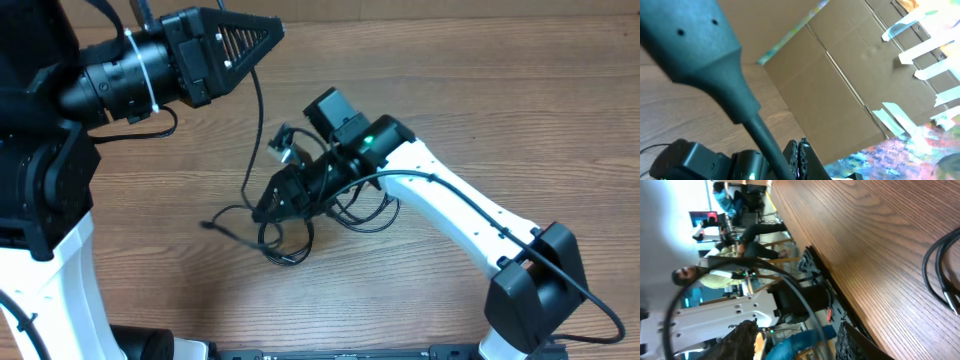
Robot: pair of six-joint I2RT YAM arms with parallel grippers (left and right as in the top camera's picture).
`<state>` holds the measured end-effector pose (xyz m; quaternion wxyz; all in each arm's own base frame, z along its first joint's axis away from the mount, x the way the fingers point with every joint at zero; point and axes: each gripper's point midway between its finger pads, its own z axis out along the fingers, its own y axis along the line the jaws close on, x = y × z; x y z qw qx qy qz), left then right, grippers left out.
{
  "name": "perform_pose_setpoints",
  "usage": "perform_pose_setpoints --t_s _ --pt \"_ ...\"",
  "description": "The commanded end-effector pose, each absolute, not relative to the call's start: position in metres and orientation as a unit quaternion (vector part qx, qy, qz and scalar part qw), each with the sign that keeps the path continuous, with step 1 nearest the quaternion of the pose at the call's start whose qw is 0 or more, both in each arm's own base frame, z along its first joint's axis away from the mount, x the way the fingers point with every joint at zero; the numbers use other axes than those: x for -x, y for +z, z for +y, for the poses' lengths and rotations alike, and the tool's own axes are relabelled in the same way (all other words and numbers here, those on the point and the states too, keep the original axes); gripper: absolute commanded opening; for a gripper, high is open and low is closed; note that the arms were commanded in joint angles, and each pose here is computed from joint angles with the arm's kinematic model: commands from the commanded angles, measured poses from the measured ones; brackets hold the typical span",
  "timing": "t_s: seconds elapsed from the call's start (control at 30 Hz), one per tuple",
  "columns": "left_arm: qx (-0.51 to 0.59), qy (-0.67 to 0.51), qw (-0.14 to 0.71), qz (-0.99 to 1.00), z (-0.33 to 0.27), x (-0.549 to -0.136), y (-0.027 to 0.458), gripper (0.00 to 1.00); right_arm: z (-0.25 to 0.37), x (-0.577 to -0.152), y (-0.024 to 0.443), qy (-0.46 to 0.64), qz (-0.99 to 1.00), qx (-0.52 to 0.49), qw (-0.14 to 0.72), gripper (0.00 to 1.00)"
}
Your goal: Untangle cables
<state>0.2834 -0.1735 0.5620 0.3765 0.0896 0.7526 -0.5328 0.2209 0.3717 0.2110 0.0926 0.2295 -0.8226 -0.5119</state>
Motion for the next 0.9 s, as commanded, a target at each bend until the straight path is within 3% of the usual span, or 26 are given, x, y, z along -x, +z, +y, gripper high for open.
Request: perform_pose_setpoints --t_s 0.0,0.33,0.53,0.87 --pt "-0.095 -0.547 0.367 0.746 -0.178 -0.279 0.566 0.04 0.378 -0.209 0.221 -0.534 -0.802 -0.245 0.108 0.52" --pt "-0.121 -0.544 0.411 0.721 -0.178 -0.285 0.585 0.04 0.393 -0.17 0.216 -0.515 -0.799 -0.276 0.141 0.52" --pt "-0.116 -0.549 0.409 0.72 -0.178 -0.285 0.587 0.04 0.388 -0.172 0.19 -0.447 -0.845 -0.268 0.122 0.51" --pt "-0.129 -0.573 0.431 0.685 -0.18 -0.282 0.615 0.04 0.387 -0.162 0.184 -0.425 -0.853 -0.274 0.126 0.51"
